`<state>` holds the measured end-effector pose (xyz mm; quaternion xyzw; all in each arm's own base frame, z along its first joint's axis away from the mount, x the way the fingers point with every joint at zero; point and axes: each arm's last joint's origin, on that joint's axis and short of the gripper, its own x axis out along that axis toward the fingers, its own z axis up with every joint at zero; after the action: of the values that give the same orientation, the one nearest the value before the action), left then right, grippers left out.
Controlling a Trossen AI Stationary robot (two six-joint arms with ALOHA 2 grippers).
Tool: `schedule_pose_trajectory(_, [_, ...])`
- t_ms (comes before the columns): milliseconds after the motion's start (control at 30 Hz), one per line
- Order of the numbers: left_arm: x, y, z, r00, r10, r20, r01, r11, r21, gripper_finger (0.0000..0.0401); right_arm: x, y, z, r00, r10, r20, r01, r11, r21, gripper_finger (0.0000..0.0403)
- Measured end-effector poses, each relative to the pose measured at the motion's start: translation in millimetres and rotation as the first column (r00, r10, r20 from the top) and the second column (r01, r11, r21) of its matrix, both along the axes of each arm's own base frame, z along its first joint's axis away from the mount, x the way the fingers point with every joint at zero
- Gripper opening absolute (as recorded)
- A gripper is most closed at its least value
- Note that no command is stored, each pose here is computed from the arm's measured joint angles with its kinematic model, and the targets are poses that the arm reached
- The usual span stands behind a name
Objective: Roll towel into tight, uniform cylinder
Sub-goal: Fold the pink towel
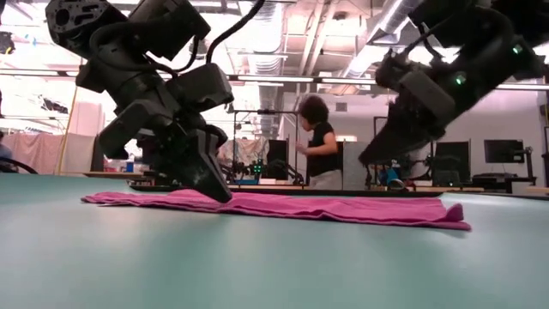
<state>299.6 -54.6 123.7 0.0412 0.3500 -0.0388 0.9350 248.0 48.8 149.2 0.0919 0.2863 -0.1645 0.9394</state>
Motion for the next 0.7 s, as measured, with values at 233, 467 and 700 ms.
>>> schedule_pose_trajectory(233, [-1,-2,0,1.0,0.02,-0.004,-0.02,1.0,-0.011,0.0,2,18,-37,0.994,-0.013,-0.106,0.018,0.998,0.053,0.0107])
schedule_pose_trajectory(467, [0,5,2,0.987,0.153,0.043,-0.158,0.978,0.138,0.0,-5,36,-41,0.995,-0.018,-0.1,0.025,0.998,0.065,0.0107])
schedule_pose_trajectory(700, [3,15,-1,0.982,0.187,0.041,-0.191,0.969,0.156,0.0,-17,51,-39,0.993,-0.03,-0.113,0.042,0.994,0.102,0.0107])
